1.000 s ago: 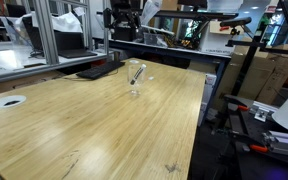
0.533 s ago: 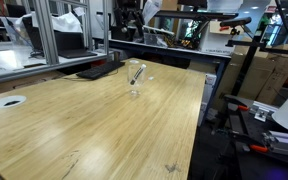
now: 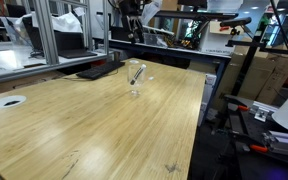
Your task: Remove the marker from the cup and put it on the table
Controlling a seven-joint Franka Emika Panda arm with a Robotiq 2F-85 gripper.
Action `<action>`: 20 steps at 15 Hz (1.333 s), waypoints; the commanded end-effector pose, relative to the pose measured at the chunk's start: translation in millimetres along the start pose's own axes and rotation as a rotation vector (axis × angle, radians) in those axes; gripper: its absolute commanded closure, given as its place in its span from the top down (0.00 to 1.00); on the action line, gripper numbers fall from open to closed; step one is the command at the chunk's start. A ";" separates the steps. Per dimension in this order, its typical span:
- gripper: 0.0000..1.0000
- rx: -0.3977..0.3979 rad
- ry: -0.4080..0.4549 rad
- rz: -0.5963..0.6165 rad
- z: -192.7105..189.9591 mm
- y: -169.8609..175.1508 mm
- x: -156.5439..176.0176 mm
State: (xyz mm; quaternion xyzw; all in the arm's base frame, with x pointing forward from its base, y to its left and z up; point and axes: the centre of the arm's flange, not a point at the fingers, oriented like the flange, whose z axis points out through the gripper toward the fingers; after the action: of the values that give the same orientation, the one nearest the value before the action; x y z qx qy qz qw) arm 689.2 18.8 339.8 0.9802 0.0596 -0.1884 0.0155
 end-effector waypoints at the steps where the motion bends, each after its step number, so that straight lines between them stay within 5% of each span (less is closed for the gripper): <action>1: 1.00 0.000 0.001 -0.001 -0.3 -0.3 0.0; 10: 1.00 0.012 0.271 0.109 42.7 -31.8 8.1; 20: 1.00 0.061 0.279 0.259 64.6 -25.3 -30.6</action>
State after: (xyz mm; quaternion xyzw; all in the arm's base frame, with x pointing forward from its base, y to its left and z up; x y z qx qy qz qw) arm 654.7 42.6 289.6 0.9968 -0.0499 -0.0593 0.0189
